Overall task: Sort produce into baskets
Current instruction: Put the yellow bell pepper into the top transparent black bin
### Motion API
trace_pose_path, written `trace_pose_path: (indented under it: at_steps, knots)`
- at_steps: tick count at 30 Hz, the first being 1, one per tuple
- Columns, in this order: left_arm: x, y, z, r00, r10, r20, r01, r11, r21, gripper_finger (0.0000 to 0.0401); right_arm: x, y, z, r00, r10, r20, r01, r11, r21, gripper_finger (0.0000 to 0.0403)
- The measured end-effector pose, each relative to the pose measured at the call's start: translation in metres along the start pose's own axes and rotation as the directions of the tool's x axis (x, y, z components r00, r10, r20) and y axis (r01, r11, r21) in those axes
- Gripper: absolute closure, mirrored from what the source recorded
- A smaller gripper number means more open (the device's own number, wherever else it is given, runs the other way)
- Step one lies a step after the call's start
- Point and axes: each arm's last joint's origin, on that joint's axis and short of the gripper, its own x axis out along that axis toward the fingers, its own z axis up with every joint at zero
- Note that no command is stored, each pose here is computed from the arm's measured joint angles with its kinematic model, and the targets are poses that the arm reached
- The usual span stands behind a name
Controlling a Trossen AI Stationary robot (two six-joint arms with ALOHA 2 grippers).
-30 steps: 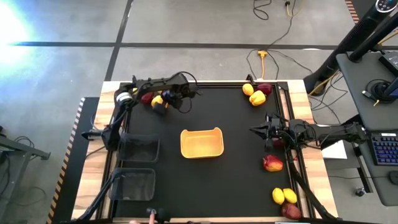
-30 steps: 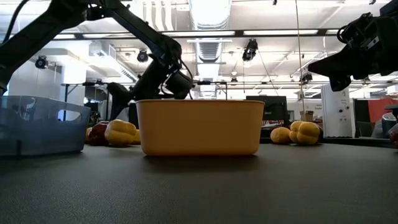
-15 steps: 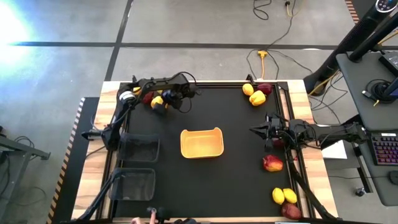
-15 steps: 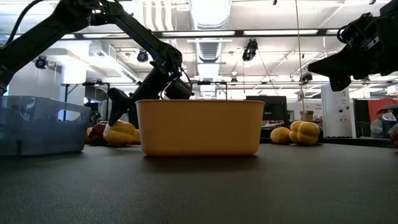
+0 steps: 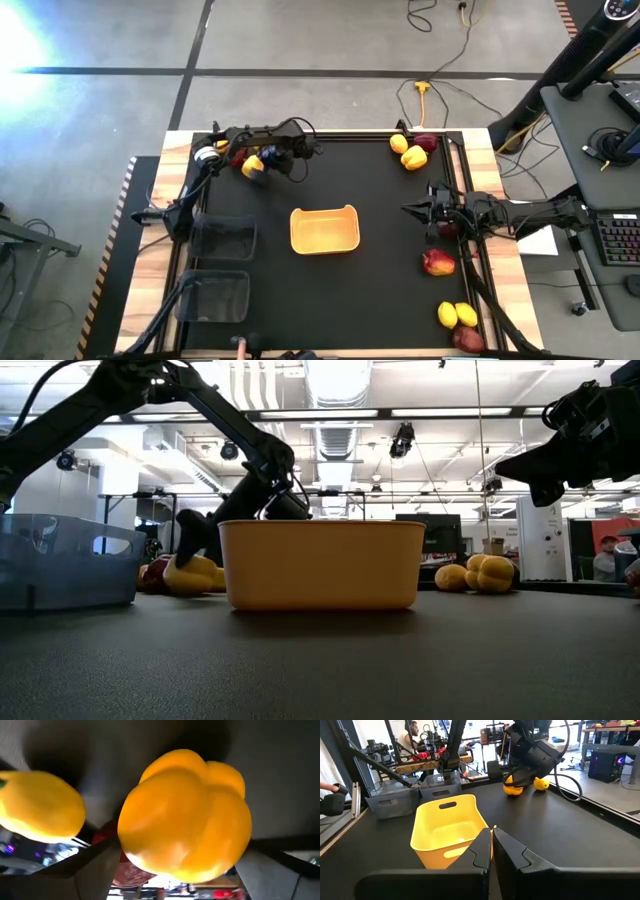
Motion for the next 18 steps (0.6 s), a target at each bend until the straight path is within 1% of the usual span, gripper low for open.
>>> trace_pose_path:
  at_steps: [3,9,14,18]
  knots:
    - [0.0008,0.0005,0.0014,1.0,-0.003,0.013,0.003,0.999,-0.052,0.0039,0.0,0.0,0.0,1.0,0.0,0.0,0.0,1.0,0.0,0.0393]
    - [0.0017,0.0011,0.0032,1.0,-0.005,0.023,0.006,0.998,-0.06,0.0018,0.0,0.0,0.0001,1.0,0.0,0.0,0.0,1.0,0.0,0.0393]
    - [0.0017,0.0013,0.0031,1.0,-0.001,0.021,0.003,0.995,-0.097,0.0021,0.0,0.0,0.0,1.0,0.0,0.0,0.0,1.0,0.0,0.0393]
    - [0.0018,0.0014,0.0028,1.0,0.004,0.016,-0.001,0.989,-0.146,0.004,0.0,0.0,0.0,1.0,0.0,0.0,0.0,1.0,0.0,0.0393]
